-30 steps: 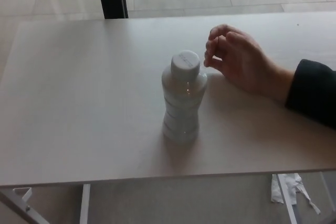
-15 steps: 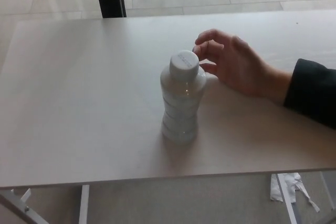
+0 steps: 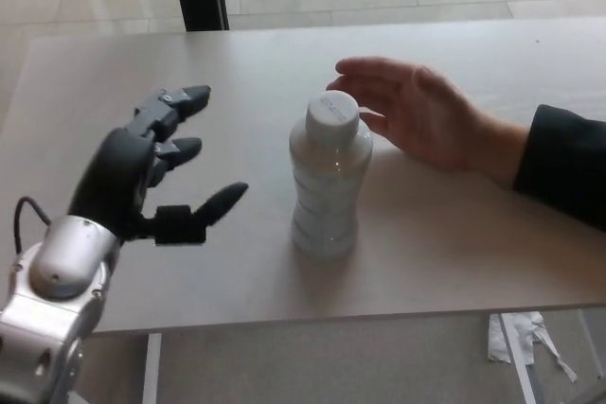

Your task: Pick up a bottle and hand it

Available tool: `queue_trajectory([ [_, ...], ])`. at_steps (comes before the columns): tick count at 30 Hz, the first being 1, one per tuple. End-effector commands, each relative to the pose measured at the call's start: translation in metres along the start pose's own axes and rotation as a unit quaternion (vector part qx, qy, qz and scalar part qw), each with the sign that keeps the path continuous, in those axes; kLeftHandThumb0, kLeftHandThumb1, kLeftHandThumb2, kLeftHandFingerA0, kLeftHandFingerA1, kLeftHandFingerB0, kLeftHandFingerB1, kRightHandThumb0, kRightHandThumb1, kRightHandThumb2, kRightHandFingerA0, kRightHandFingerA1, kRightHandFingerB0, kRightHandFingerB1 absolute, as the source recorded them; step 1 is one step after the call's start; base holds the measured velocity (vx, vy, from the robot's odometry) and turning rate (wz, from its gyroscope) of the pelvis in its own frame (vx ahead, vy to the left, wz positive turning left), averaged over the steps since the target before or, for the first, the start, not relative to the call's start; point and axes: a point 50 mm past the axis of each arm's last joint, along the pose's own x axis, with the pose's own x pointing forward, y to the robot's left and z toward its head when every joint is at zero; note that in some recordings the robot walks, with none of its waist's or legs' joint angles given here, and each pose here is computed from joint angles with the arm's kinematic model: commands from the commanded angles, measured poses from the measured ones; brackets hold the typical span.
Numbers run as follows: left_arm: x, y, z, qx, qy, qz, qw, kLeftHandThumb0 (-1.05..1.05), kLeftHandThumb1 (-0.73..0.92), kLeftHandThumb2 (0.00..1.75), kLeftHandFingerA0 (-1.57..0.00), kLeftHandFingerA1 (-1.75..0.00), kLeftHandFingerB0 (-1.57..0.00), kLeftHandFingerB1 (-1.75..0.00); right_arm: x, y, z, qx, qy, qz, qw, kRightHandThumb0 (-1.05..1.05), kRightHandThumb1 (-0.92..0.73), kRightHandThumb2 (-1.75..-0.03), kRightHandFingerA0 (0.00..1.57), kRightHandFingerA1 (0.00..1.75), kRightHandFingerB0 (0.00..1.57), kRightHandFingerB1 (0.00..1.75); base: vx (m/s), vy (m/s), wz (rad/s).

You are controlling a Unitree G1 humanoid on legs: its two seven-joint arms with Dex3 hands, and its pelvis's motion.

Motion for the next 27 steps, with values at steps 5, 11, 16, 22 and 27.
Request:
queue_trajectory([
  [5, 0.008, -0.029, -0.008, 0.076, 0.023, -0.075, 0.994, -0.73, 0.45, 0.84, -0.05, -0.55, -0.03, -0.33, 0.003, -0.004, 0.009, 0.004, -0.026, 0.007, 1.000, -0.78, -0.56, -0.57, 0.47, 0.61, 0.34, 0.49, 0.00, 0.000, 0.00],
  [11, 0.016, -0.045, -0.008, 0.138, 0.024, -0.103, 0.985, -0.73, 0.57, 0.58, -0.06, -0.60, -0.05, -0.31, 0.004, -0.003, 0.008, 0.010, -0.026, 0.010, 1.000, -0.85, -0.47, -0.87, 0.48, 0.64, 0.31, 0.55, 0.00, 0.000, 0.00],
  [16, 0.026, -0.053, -0.006, 0.177, 0.047, -0.093, 0.979, -0.83, 0.45, 0.89, 0.00, -0.43, 0.00, -0.17, 0.002, 0.002, 0.011, 0.000, -0.033, 0.018, 0.999, -0.80, -0.56, -0.58, 0.51, 0.63, 0.33, 0.48, 0.00, 0.000, 0.00],
  [22, 0.038, -0.054, -0.004, 0.166, 0.065, -0.039, 0.983, -0.95, 0.52, 0.90, 0.00, -0.32, 0.00, -0.02, 0.002, 0.007, 0.013, 0.015, -0.030, 0.022, 0.999, -0.84, -0.45, -0.88, 0.45, 0.64, 0.28, 0.54, 0.00, 0.000, 0.00],
  [27, 0.044, -0.053, -0.003, 0.144, 0.067, 0.003, 0.987, -0.98, 0.53, 0.89, 0.00, -0.27, 0.00, 0.00, 0.004, 0.011, 0.013, 0.011, -0.026, 0.024, 0.999, -0.78, -0.41, -0.86, 0.51, 0.66, 0.32, 0.56, 0.00, 0.000, 0.00],
])
